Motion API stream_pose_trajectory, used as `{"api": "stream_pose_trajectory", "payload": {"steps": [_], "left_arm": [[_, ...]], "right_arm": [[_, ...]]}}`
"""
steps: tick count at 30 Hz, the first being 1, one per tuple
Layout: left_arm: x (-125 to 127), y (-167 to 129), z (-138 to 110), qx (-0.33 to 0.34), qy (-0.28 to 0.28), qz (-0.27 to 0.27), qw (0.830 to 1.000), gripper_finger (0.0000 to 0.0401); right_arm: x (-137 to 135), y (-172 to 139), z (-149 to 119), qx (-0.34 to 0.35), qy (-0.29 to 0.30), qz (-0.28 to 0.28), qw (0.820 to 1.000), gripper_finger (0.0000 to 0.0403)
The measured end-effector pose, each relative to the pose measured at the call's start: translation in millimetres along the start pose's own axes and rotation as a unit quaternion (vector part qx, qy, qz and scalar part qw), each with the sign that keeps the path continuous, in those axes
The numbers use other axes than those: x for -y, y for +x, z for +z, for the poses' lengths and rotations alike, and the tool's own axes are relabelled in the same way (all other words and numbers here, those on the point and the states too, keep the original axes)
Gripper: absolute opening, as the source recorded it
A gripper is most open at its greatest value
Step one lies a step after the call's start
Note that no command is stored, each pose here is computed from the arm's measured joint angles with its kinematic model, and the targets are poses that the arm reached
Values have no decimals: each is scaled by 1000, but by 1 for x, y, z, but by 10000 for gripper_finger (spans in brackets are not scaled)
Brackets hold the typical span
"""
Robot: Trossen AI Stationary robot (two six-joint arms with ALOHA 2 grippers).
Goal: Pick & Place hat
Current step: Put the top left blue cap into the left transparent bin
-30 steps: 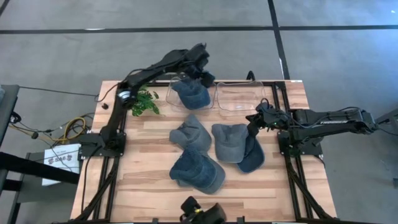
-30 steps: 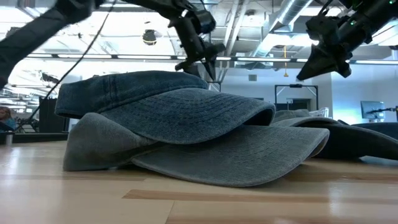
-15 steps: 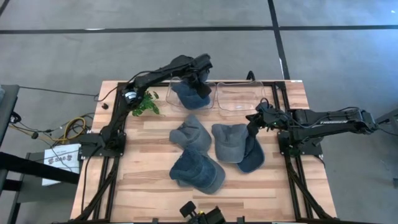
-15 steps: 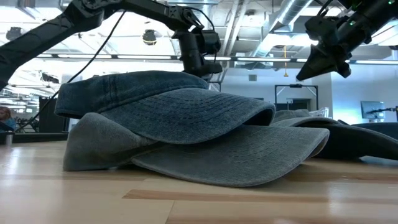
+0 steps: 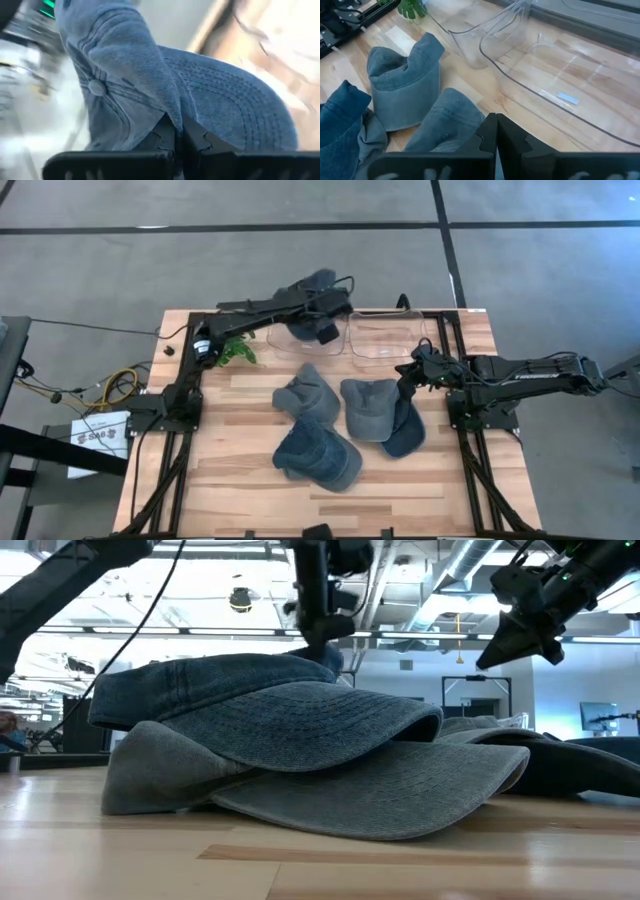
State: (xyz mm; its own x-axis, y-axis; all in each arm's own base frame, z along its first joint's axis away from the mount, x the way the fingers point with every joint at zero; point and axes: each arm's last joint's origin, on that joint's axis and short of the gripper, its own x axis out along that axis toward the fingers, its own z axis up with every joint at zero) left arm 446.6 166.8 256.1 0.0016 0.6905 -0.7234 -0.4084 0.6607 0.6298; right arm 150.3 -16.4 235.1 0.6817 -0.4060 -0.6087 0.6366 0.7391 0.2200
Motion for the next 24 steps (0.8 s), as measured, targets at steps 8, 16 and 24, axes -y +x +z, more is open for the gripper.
{"api": "stream_pose_trajectory", "payload": {"steps": [8,16,24], "left_arm": [[30,26,10,14,14,73,997,1],[40,42,-8,-23,23,107,994,0],[55,50,-41,-11,7,112,994,0]], "right_arm": [[-1,-1,1,4,3,10,1000,0],[-2,-1,2,7,7,21,1000,0],[-3,-1,3,12,9,24,1000,0]]}}
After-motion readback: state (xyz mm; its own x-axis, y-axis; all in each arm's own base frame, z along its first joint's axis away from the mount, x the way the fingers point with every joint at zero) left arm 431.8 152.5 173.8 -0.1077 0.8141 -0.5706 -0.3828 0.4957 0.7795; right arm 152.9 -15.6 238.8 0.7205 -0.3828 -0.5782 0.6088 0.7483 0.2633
